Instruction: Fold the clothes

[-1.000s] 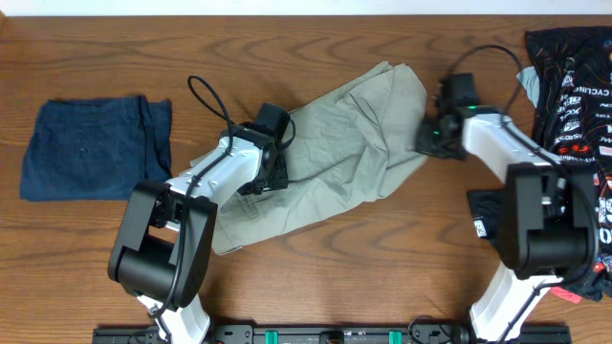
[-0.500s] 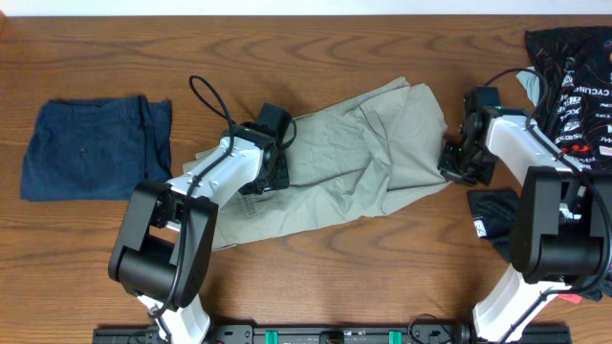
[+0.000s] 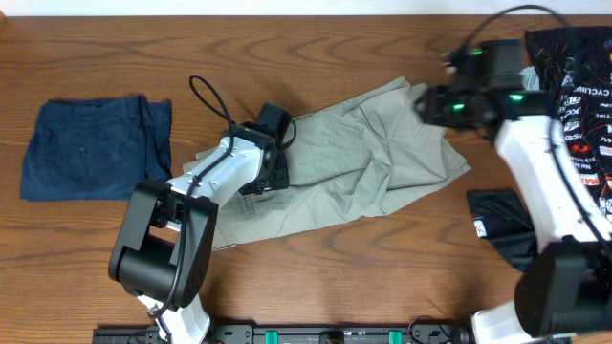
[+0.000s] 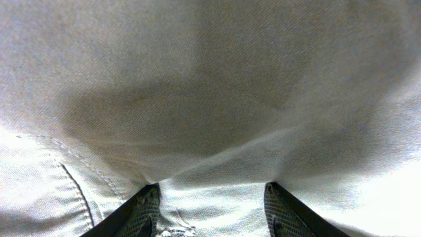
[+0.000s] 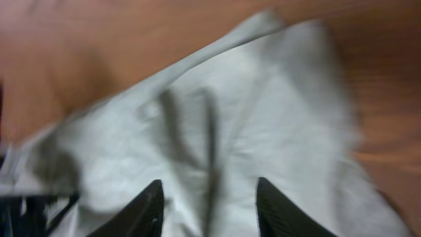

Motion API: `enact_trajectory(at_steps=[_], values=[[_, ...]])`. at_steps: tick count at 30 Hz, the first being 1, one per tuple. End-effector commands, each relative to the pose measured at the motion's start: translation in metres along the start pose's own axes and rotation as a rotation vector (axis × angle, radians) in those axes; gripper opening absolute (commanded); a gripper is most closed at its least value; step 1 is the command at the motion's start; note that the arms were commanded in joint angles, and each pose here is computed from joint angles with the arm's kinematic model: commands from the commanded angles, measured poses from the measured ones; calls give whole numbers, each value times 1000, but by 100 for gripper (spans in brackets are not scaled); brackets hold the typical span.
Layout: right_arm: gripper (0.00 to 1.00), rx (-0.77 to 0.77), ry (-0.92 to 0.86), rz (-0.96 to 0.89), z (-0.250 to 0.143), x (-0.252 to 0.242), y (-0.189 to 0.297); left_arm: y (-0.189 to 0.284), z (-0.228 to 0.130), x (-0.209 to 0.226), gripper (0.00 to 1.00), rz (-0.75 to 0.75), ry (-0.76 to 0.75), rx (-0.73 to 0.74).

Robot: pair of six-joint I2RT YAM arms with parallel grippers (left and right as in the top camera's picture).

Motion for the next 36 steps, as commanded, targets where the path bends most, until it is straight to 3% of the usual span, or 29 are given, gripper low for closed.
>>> enact_trajectory(at_steps=[1, 6, 13, 14, 15, 16, 17, 20, 26, 36], values=[[45, 122, 163, 61, -29, 24, -34, -18, -9, 3, 53, 18, -12, 62], [49, 155, 245, -6, -49, 37, -83, -18, -9, 3, 54, 18, -12, 62], [47, 78, 327, -132, -54, 36, -131, -18, -9, 3, 54, 18, -12, 62], [41, 72, 330, -144, -54, 36, -133, -18, -9, 3, 53, 18, -12, 62], [29, 65, 332, -162, -54, 34, -134, -18, -9, 3, 54, 18, -12, 62], [10, 58, 331, -183, -53, 31, -133, -18, -9, 3, 54, 18, -12, 62], [1, 48, 319, -218, -51, 27, -132, -18, -9, 3, 54, 18, -12, 62], [1, 18, 252, -338, -46, 10, -123, -18, -9, 3, 54, 18, -12, 63], [1, -44, -55, -666, -37, -51, -77, -18, -11, 3, 54, 21, -13, 73], [4, 154, -226, -876, -54, -120, -33, -18, -11, 3, 54, 21, -13, 73]])
Point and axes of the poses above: each gripper's point midway between its finger pads, its own y axis back along the fingers, its own x axis along the line the jaws close on, z = x × y, the point moved 6 cm from there along y, back along the fingers, and after that the axes turned 14 degrees about -y, right-handed, at the moved point
